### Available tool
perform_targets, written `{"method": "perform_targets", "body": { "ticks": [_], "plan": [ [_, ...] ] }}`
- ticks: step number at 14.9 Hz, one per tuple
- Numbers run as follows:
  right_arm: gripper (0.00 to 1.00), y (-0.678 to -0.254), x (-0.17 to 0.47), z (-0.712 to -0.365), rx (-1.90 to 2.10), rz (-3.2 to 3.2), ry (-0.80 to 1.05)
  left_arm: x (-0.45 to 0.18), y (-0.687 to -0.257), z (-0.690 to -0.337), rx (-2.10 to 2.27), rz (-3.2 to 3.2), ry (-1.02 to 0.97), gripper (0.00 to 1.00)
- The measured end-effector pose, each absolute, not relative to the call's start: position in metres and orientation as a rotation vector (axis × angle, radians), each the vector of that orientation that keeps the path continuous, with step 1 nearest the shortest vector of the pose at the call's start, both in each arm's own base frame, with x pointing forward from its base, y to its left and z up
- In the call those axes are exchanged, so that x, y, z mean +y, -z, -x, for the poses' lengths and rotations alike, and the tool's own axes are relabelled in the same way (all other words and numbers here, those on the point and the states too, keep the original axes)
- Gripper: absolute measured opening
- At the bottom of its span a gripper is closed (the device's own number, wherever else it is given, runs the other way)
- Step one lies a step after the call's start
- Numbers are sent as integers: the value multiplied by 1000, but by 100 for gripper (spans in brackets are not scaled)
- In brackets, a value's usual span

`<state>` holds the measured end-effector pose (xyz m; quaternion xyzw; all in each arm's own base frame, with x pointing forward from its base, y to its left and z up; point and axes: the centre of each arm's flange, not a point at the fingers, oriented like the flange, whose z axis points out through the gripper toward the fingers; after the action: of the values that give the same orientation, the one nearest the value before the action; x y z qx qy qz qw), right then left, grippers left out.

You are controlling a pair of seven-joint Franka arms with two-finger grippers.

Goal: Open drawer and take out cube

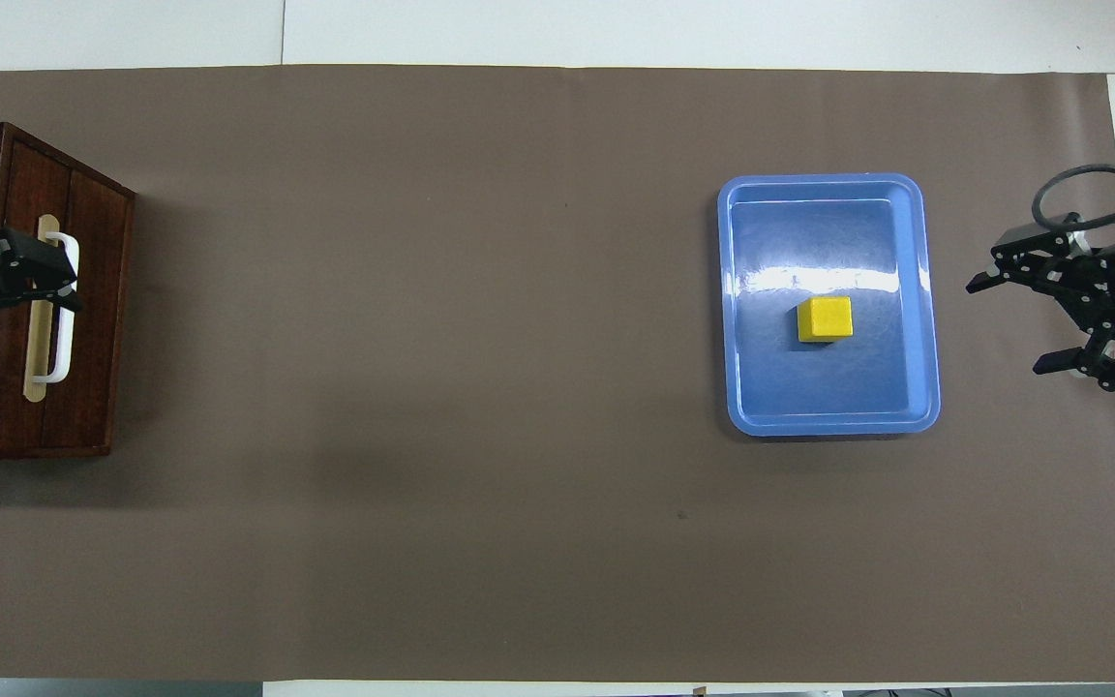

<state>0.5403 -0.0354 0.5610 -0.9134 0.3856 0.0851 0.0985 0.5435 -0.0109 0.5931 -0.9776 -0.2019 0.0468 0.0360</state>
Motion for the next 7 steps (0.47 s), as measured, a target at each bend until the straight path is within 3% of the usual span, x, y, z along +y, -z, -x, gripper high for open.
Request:
{"method": "perform_targets", "body": {
  "ticks": [5, 7],
  "plan": [
    [100, -589, -44, -530, 451, 3047, -164, -8, -598, -533, -364, 3088, -219, 100],
    [100, -588, -41, -530, 344, 3073, -177, -19, -600, -533, -242, 3102, -218, 100]
  ]
}}
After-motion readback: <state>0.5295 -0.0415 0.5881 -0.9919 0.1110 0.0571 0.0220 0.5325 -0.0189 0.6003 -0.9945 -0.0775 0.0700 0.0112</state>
